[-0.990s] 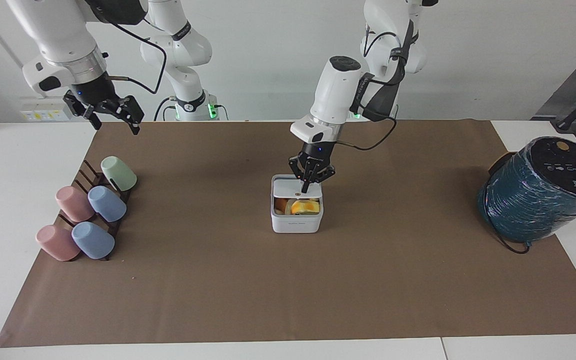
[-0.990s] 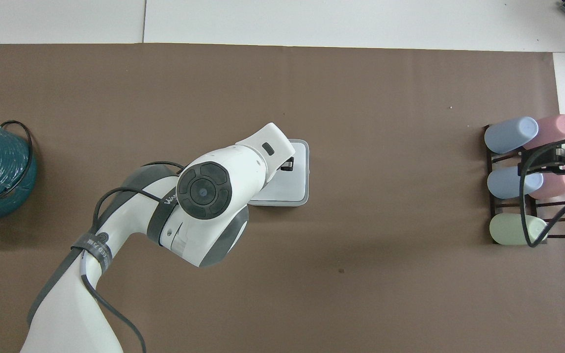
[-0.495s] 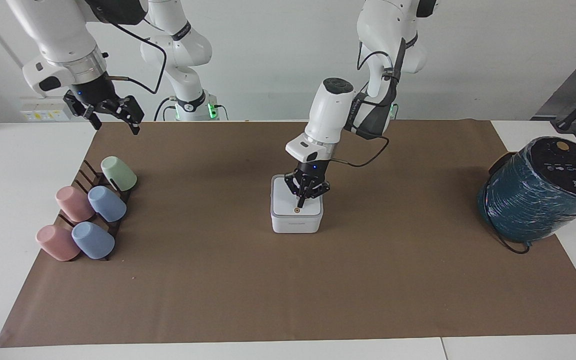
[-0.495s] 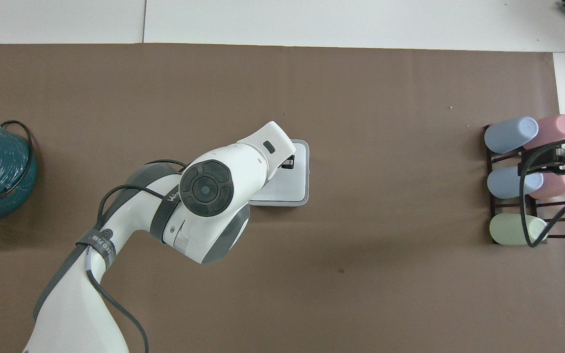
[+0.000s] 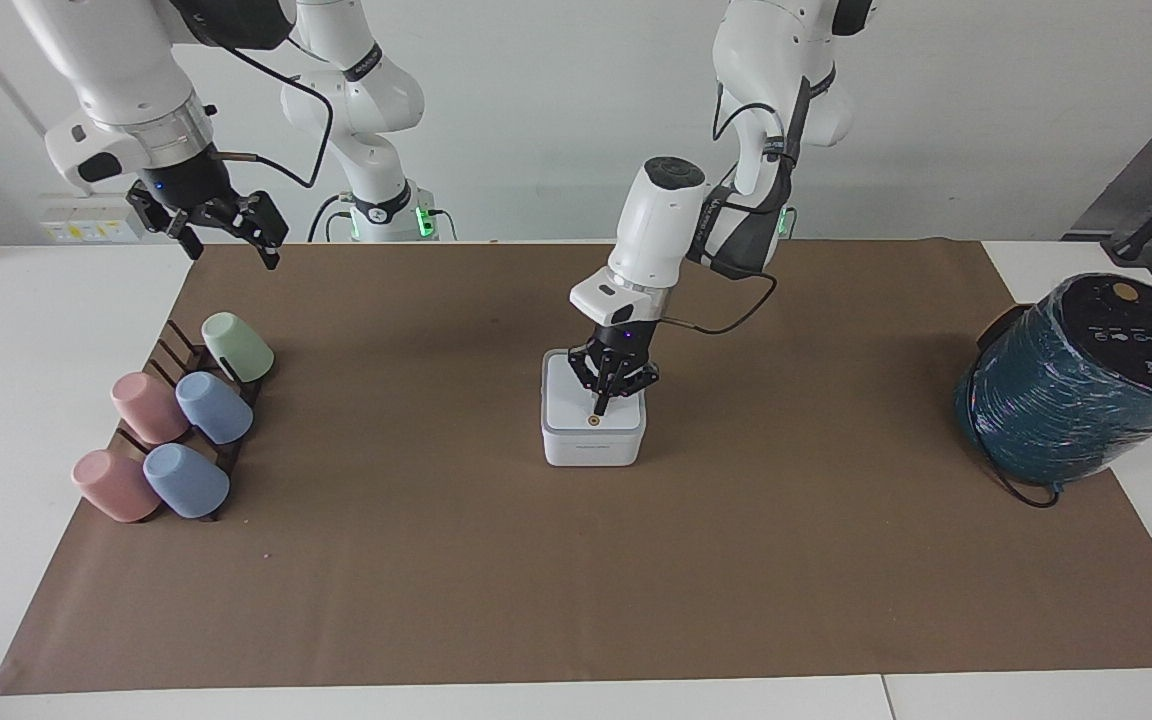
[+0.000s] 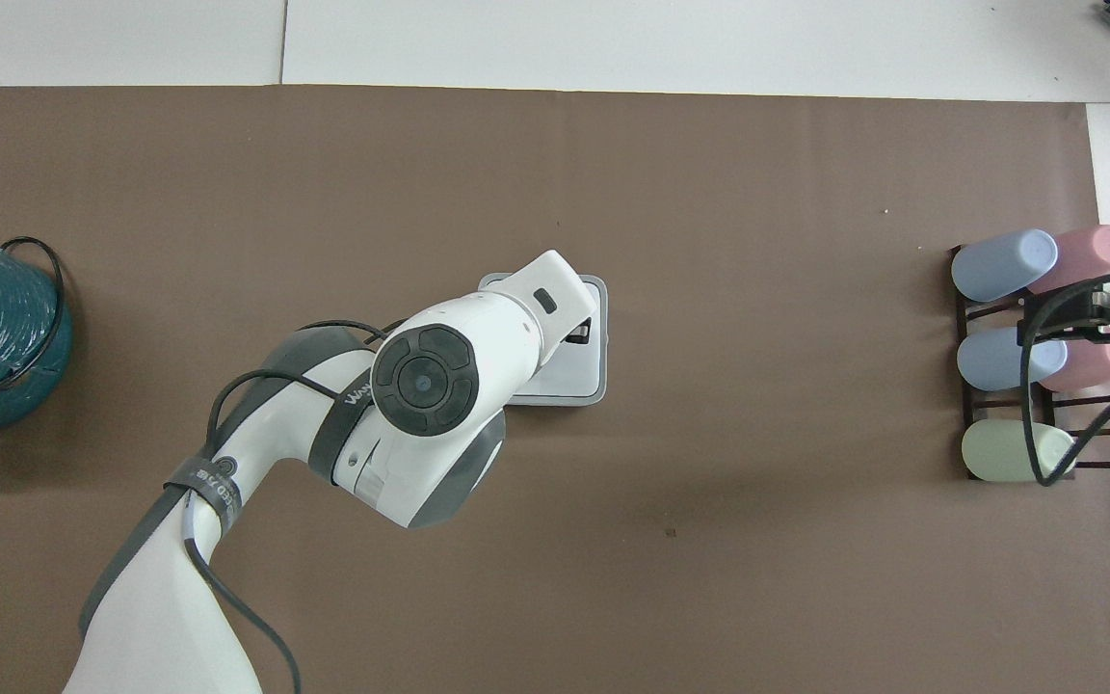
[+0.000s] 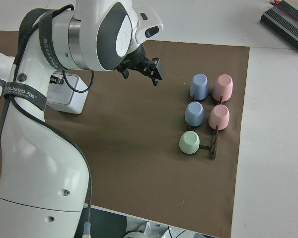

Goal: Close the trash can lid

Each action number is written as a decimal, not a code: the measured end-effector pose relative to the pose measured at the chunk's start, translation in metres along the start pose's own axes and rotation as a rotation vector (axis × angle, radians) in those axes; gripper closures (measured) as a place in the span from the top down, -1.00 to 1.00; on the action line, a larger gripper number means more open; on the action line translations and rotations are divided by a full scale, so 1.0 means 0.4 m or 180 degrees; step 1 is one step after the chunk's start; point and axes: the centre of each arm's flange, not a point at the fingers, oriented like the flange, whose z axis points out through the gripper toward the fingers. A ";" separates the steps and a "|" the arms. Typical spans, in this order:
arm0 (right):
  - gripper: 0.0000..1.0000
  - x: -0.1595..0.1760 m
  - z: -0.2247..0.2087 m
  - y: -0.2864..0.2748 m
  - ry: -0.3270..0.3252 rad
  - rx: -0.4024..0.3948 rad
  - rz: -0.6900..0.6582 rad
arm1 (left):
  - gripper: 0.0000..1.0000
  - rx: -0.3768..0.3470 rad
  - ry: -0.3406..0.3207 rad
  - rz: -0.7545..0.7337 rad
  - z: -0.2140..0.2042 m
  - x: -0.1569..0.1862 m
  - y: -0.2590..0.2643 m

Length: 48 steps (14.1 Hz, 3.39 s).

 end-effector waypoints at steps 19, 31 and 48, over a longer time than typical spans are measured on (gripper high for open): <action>1.00 0.000 0.000 0.000 0.0000 0.0000 0.0000 | 0.93 0.0512 -0.0638 -0.0265 -0.403 0.092 -0.538; 1.00 0.000 0.000 0.000 0.0000 0.0000 0.0000 | 1.00 0.0640 -0.0764 -0.0454 -0.799 0.118 -0.863; 1.00 0.000 0.000 0.000 0.0000 0.0000 0.0000 | 1.00 0.0573 -0.1110 -0.0379 -0.755 0.085 -0.852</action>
